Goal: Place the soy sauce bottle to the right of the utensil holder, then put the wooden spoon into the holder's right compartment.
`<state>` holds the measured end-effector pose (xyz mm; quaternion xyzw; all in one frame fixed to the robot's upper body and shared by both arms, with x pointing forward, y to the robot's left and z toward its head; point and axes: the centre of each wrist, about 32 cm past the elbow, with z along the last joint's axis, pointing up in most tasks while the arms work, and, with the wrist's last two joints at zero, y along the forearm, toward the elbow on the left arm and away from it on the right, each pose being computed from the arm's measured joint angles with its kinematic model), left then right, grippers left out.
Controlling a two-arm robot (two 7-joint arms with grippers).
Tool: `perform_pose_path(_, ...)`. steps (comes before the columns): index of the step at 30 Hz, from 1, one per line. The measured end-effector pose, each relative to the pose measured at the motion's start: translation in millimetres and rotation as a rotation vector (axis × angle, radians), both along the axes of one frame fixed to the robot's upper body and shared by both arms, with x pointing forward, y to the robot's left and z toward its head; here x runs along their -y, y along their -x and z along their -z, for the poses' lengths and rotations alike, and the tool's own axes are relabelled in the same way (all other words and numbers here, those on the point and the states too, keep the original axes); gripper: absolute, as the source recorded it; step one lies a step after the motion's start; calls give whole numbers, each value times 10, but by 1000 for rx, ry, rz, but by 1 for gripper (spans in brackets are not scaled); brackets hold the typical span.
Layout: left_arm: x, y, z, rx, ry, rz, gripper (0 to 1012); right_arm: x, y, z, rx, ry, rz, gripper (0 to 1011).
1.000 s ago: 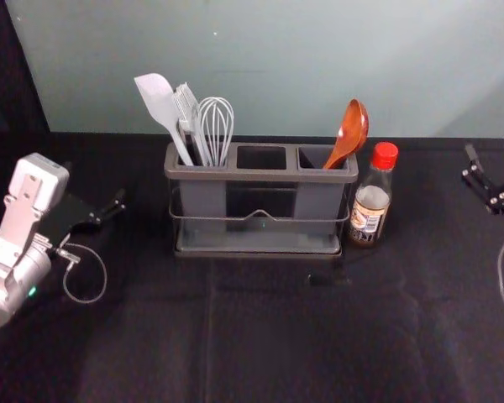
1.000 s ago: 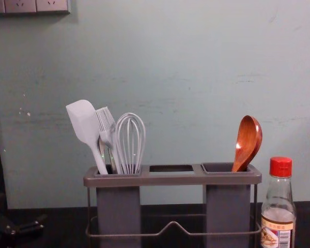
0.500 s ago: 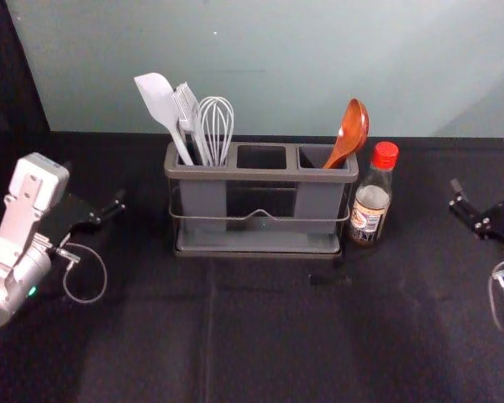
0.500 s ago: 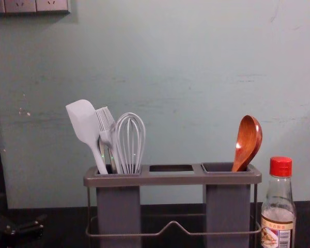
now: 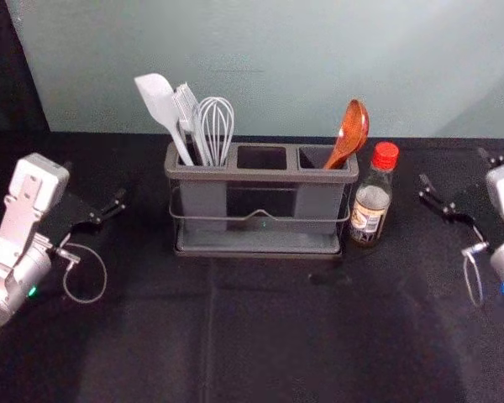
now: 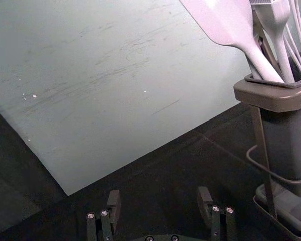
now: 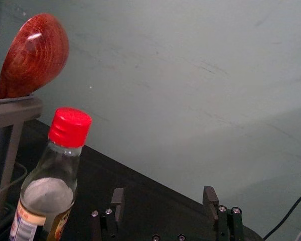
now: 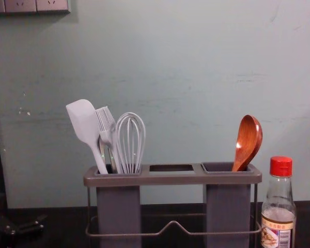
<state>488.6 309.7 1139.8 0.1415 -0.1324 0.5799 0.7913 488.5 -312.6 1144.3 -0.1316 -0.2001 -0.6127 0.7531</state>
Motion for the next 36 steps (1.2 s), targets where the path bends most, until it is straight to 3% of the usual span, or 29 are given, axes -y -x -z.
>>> perform_pose_path(4, 0, 0, 0, 0, 0, 0, 1005, -54, -95, -66, -9, 21, -5, 1002)
perform_pose_path(11, 0, 0, 0, 0, 0, 0, 1005, -116, -155, -74, -2, 37, 3, 1002)
perform_pose_path(36, 0, 0, 0, 0, 0, 0, 1005, -151, -182, -96, 10, 42, 14, 1002)
